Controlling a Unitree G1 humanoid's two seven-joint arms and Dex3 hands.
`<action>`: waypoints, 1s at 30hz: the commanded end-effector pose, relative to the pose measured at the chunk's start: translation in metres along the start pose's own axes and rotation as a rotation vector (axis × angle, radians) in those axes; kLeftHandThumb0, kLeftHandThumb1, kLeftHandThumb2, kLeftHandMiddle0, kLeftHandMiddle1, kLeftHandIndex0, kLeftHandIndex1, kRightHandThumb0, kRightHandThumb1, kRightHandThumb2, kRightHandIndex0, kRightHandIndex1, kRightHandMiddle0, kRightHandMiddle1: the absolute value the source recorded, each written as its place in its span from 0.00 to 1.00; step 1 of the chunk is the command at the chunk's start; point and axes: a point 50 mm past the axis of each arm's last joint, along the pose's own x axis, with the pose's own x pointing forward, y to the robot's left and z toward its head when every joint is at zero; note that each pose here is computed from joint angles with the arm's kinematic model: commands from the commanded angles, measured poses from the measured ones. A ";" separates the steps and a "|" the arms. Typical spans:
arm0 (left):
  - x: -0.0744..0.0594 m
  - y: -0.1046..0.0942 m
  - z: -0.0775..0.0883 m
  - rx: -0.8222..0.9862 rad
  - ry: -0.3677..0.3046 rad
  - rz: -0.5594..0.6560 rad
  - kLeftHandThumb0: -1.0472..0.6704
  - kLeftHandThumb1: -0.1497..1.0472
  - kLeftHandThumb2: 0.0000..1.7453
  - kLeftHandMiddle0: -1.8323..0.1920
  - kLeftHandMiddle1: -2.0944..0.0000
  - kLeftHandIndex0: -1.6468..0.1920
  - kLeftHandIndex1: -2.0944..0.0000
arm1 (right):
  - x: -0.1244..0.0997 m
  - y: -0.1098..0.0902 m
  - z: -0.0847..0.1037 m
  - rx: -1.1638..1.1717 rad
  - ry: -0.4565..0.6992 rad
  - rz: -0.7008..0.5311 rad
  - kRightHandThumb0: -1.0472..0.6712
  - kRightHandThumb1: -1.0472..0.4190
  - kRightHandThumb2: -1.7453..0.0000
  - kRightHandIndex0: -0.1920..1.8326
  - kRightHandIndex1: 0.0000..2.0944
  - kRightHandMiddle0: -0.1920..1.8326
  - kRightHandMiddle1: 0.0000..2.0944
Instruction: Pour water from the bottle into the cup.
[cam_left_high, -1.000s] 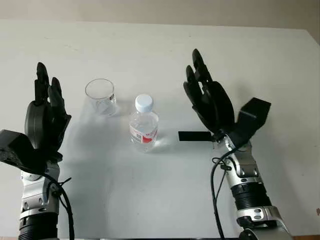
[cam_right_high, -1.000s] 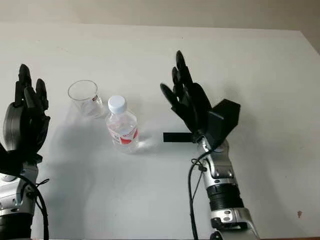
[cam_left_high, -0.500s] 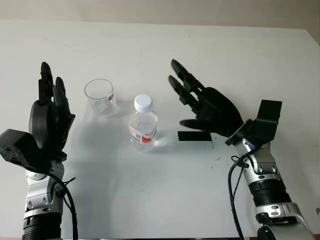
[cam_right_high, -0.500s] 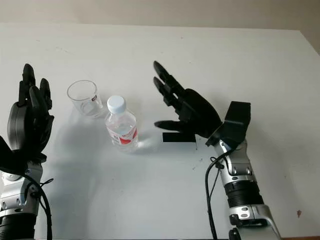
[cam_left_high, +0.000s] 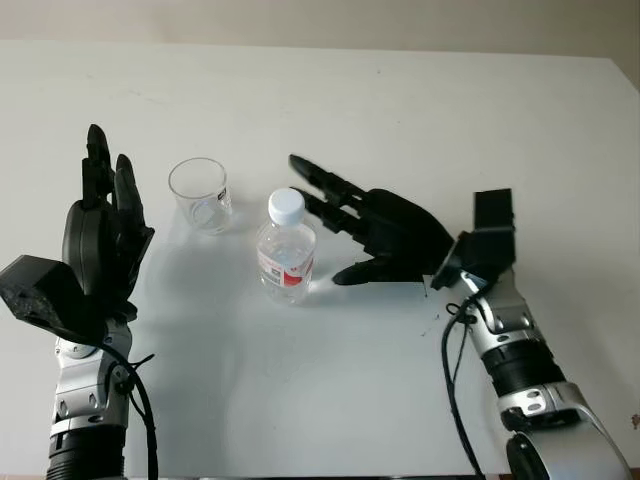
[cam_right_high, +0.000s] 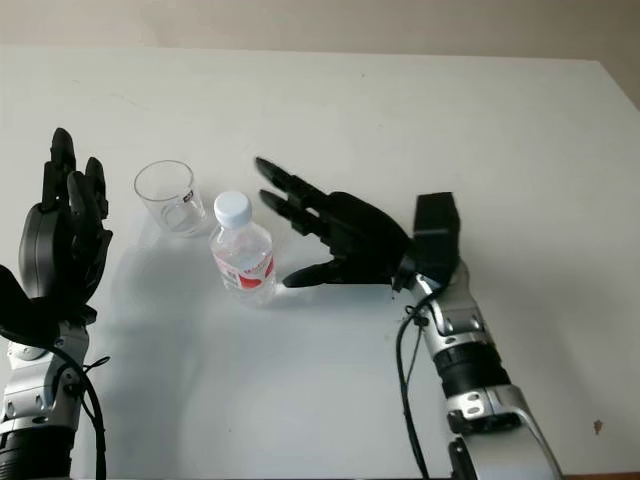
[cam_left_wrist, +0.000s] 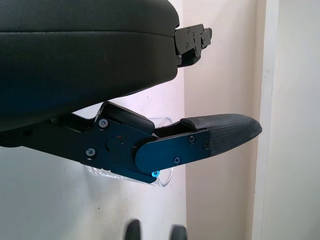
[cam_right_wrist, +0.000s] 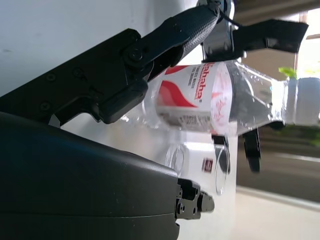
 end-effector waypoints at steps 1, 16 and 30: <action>0.002 -0.001 0.005 0.011 -0.021 -0.004 0.13 1.00 0.36 0.96 0.97 0.98 0.98 | 0.007 0.002 0.004 -0.018 -0.012 0.033 0.13 0.21 0.97 0.09 0.21 0.05 0.28; 0.000 0.000 0.003 -0.006 -0.016 -0.002 0.14 1.00 0.36 0.96 0.97 0.98 0.97 | 0.034 0.011 -0.004 0.040 0.038 0.170 0.12 0.24 0.97 0.00 0.56 0.00 0.53; 0.000 -0.001 0.003 -0.006 -0.014 -0.001 0.14 1.00 0.35 0.96 0.97 0.98 0.97 | 0.047 0.017 -0.009 0.113 0.075 0.226 0.15 0.26 0.97 0.00 0.61 0.00 0.61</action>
